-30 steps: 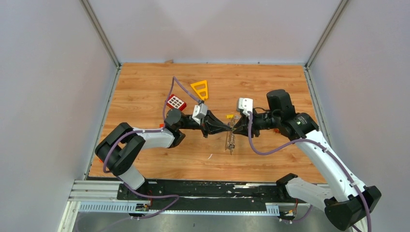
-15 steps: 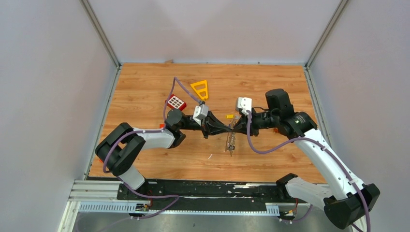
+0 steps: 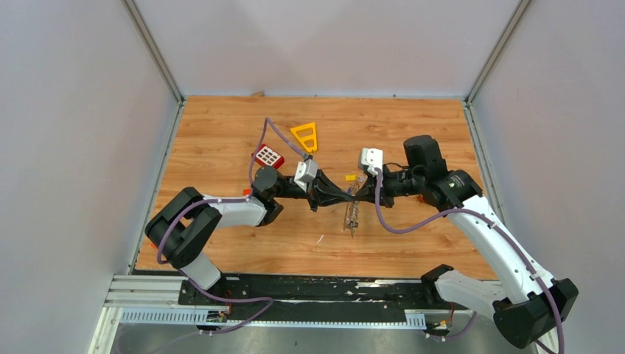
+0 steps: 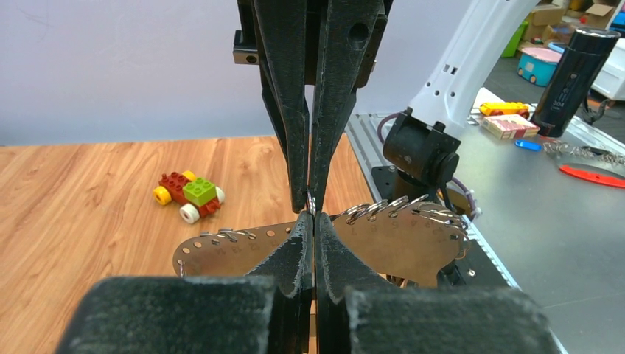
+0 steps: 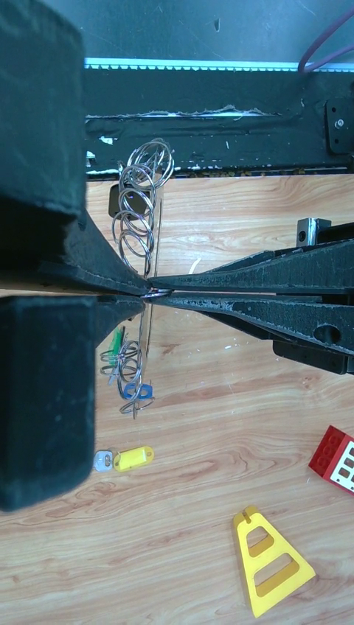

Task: Put the keys on the keyring

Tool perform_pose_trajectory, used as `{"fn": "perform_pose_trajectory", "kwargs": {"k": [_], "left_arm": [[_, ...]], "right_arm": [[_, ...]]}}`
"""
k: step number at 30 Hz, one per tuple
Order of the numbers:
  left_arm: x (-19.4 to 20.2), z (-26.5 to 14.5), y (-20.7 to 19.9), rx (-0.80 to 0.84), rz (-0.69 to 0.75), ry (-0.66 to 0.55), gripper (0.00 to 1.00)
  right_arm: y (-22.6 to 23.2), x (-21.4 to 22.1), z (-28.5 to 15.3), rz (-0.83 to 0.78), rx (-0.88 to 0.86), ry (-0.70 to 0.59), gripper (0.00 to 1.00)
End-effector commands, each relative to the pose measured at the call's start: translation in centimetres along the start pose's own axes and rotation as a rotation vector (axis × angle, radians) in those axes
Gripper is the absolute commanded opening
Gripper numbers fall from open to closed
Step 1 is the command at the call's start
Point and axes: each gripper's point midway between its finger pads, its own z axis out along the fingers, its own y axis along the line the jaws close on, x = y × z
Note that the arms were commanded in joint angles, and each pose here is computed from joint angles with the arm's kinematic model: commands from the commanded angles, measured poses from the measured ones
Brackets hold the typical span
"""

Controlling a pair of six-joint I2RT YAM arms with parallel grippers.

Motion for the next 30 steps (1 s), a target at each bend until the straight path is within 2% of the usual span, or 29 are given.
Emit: {"fn": "perform_pose_trajectory", "kwargs": {"k": [1,13,17,23,26,30], "left_arm": [[-1.4,0.3,-0.6,0.038,0.09,-0.025,0.03],[-0.7,-1.1,1.3,-0.018,0.151,0.075,0.44],[0.4,-1.8,2.9,-0.062,0.164,0.169,0.55],[5.2,-4.3,8.0,-0.232,0.125,0.508,0.61],[6.7,-4.8,10.2,-0.303,0.085,0.589,0.62],[9.3,-4.5,12.7,-0.38,-0.094,0.656,0.62]], "right_arm": [[-0.9,-0.2,-0.2,-0.056,0.044,-0.006,0.0],[-1.3,0.5,-1.3,-0.073,0.103,0.02,0.0],[-1.5,1.3,-1.7,-0.071,0.126,0.038,0.0],[-1.9,2.4,-2.6,-0.046,0.176,0.052,0.0],[-2.4,2.7,-3.4,-0.029,0.221,0.047,0.0],[-3.0,3.7,-4.7,-0.002,0.287,0.063,0.0]]}}
